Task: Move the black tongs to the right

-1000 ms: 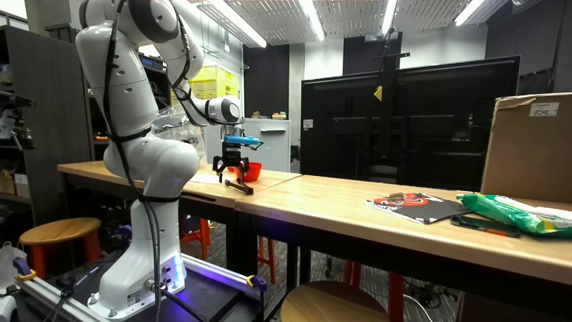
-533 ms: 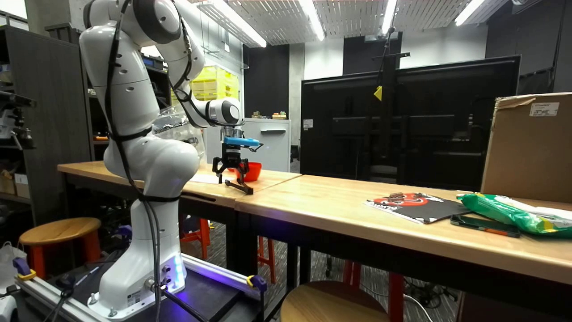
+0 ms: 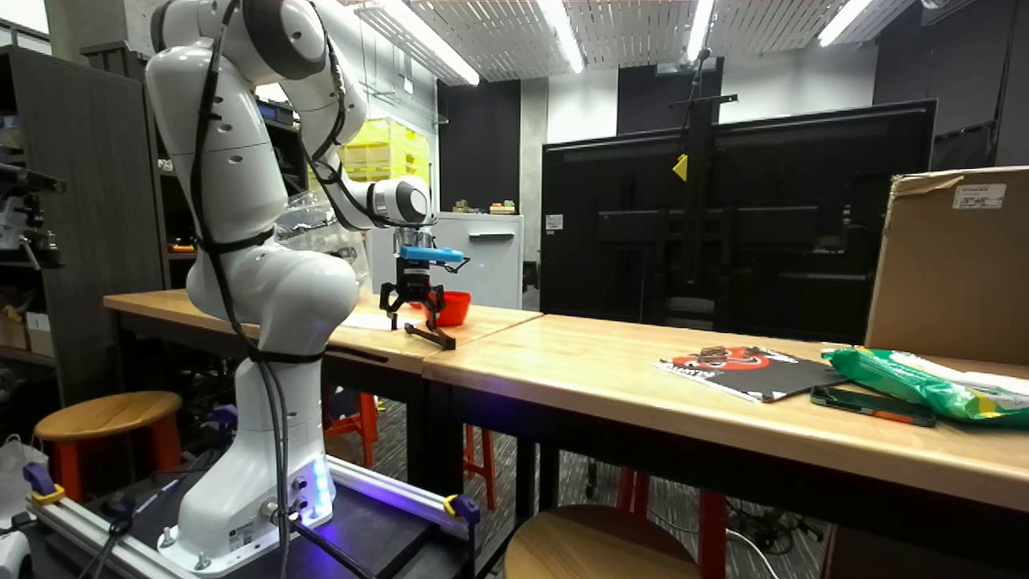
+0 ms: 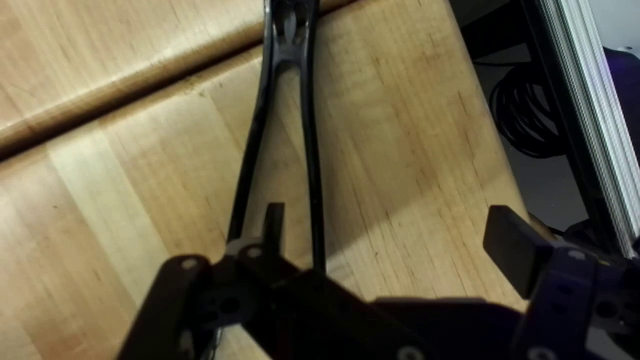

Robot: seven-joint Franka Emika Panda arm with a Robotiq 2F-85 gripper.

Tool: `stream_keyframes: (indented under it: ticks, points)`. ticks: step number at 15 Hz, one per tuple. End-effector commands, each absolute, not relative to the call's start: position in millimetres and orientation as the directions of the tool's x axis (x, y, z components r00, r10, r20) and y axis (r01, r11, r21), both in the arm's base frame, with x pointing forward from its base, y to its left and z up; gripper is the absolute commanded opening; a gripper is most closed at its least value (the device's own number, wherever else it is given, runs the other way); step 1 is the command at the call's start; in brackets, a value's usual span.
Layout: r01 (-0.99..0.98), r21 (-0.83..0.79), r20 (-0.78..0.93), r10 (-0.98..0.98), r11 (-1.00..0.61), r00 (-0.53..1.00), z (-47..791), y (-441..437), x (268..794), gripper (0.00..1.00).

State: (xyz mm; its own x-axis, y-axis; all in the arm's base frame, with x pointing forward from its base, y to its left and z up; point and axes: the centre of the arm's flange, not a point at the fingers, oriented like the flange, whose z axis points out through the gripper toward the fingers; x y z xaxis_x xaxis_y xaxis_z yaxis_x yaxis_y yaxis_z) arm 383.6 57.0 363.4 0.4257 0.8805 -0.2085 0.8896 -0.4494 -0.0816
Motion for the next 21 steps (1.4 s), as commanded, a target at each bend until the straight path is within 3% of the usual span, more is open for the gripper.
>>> stream_keyframes:
  ticks: [1,13,14,16,21]
  points:
    - [0.883,-0.079,-0.19,0.877,-0.462,0.442,367.0,61.5,385.1,1.0]
    - [0.877,-0.106,-0.19,0.875,-0.469,0.445,358.7,59.8,388.4,1.0]
    - [0.875,-0.109,-0.188,0.874,-0.471,0.447,358.6,59.8,388.7,0.75]
    - [0.872,-0.116,-0.186,0.873,-0.475,0.45,357.4,59.7,389.2,0.69]
    - [0.871,-0.119,-0.185,0.872,-0.477,0.452,356.6,60.5,390.2,0.3]
